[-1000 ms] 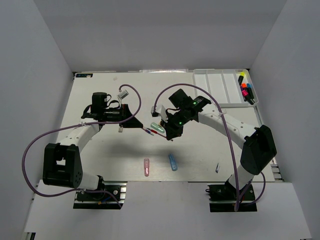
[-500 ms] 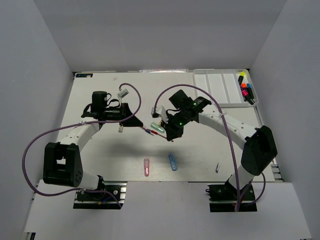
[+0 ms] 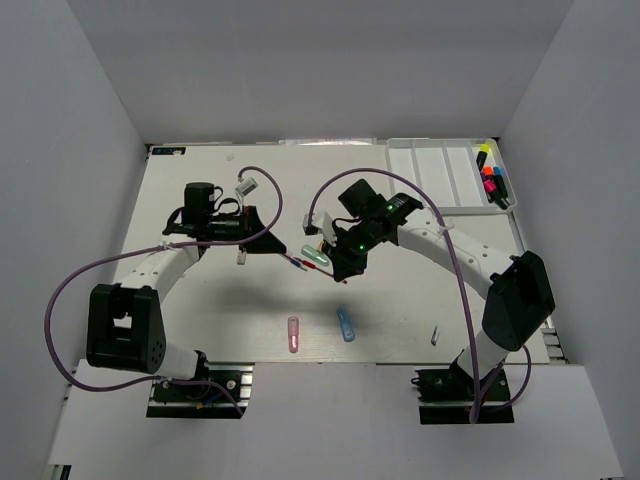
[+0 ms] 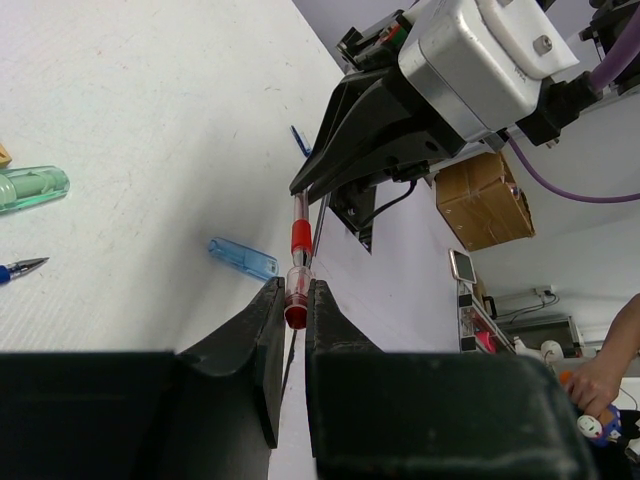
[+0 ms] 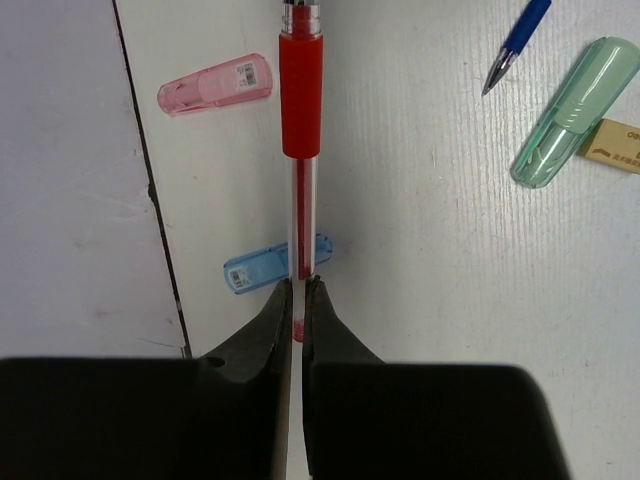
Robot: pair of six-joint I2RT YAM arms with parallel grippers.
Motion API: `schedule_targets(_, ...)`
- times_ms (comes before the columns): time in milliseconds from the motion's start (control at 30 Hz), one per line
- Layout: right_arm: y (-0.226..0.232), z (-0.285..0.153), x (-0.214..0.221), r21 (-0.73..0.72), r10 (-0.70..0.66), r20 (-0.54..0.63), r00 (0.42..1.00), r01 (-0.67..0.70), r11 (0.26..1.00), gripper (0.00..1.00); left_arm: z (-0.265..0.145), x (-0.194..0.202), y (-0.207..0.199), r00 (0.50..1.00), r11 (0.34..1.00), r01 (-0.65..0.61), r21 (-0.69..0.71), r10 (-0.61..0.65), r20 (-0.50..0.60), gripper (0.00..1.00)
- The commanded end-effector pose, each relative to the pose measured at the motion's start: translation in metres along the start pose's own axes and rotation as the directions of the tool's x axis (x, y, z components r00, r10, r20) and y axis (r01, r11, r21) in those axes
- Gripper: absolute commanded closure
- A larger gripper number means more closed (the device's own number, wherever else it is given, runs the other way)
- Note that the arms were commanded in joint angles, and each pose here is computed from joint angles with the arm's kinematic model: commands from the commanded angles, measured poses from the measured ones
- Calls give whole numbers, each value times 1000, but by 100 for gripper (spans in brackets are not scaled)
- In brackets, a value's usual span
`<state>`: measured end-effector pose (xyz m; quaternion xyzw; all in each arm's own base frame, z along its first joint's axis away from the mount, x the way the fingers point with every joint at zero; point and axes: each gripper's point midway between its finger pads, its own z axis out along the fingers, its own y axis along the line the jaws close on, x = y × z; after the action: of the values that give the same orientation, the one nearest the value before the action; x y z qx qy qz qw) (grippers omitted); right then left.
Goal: Sort the stationery into containers
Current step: Cap the pen
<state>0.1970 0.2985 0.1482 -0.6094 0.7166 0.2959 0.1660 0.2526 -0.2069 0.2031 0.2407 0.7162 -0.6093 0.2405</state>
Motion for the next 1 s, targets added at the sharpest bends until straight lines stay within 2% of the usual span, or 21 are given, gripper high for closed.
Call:
schedule_targets(0, 1, -9, -18, 4, -34, 51, 998, 34, 999, 100, 0, -3, -10, 999, 999, -53, 14, 53, 2, 100)
schedule_targets(533, -2, -9, -34, -3, -36, 75, 997, 36, 999, 100, 9, 6, -12, 999, 999, -42, 21, 42, -17, 100)
schedule_targets(967, -3, -10, -79, -55, -44, 171, 984, 54, 997, 100, 20, 14, -10, 1000, 1000, 7, 18, -7, -20, 100)
